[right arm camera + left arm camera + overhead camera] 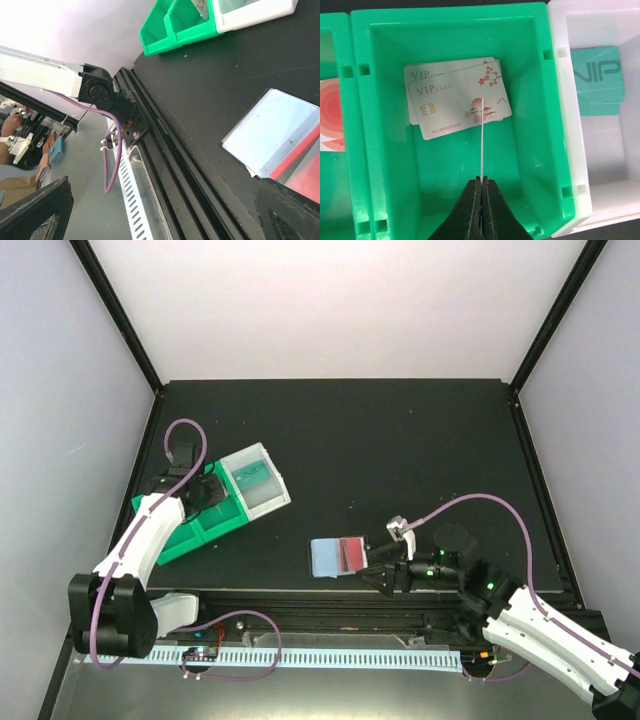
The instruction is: Take the credit cards out of the card holder
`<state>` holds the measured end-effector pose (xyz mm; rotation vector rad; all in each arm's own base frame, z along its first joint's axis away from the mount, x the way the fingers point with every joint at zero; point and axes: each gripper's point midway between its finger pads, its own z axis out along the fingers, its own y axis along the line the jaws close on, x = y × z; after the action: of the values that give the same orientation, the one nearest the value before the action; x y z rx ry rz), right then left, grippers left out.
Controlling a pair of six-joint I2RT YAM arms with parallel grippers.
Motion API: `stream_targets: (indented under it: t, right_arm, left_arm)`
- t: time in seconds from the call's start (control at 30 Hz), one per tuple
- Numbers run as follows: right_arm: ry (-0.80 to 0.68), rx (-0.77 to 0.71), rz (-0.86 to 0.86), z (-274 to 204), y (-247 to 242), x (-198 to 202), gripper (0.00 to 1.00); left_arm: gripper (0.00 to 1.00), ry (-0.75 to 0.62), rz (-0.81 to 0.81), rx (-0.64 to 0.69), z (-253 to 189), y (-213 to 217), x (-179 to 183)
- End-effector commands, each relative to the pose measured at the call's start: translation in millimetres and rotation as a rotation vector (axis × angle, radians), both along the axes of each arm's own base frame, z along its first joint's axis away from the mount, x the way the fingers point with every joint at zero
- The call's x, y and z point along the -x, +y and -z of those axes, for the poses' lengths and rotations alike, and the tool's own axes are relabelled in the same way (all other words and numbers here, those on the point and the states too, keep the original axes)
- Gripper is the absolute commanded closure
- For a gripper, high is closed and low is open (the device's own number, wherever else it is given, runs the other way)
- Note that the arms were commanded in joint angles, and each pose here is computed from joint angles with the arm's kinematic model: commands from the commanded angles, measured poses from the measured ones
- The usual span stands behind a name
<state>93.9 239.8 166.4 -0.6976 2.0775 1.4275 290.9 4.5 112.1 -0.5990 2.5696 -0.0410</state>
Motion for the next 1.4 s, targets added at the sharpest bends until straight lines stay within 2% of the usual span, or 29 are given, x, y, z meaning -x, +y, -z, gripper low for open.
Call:
stream_targets:
  t: [0.0,0.37,0.53,0.73,0.93,1.37]
  right_arm:
    - [0.003,-0.008,0.008,0.9,-1.6,1.1,0.00]
    - [-0.002,-0.016,0.018,-1.4,-2.5,0.3,0.00]
    - [-0.002,-0.015,0.022,-0.3,-3.6,0.3,0.00]
    - [-0.007,-0.021,0.029,-1.1,-4.6,-0.1,0.00]
    - [-0.007,-0.013,0.034,0.6,-4.3,-1.5,0.00]
    - [-0.017,-0.006,0.041,0.8,-3.6,-4.4,0.00]
  left_arm:
    - [0.98,-0.114,-0.072,0.006,-20.2,7.5,-2.9]
    - [0.98,-0.339,-0.216,0.037,-55.1,20.8,-4.2]
    - [0.98,-0.414,-0.311,-0.013,-55.2,39.2,-3.0]
    - [0.98,-0.482,-0.326,-0.006,-49.3,41.1,-10.3]
    - [0.98,-0.458,-0.307,0.055,-26.4,31.1,-16.3]
    - [0.98,-0.375,-0.285,0.054,1.8,26.4,-30.8]
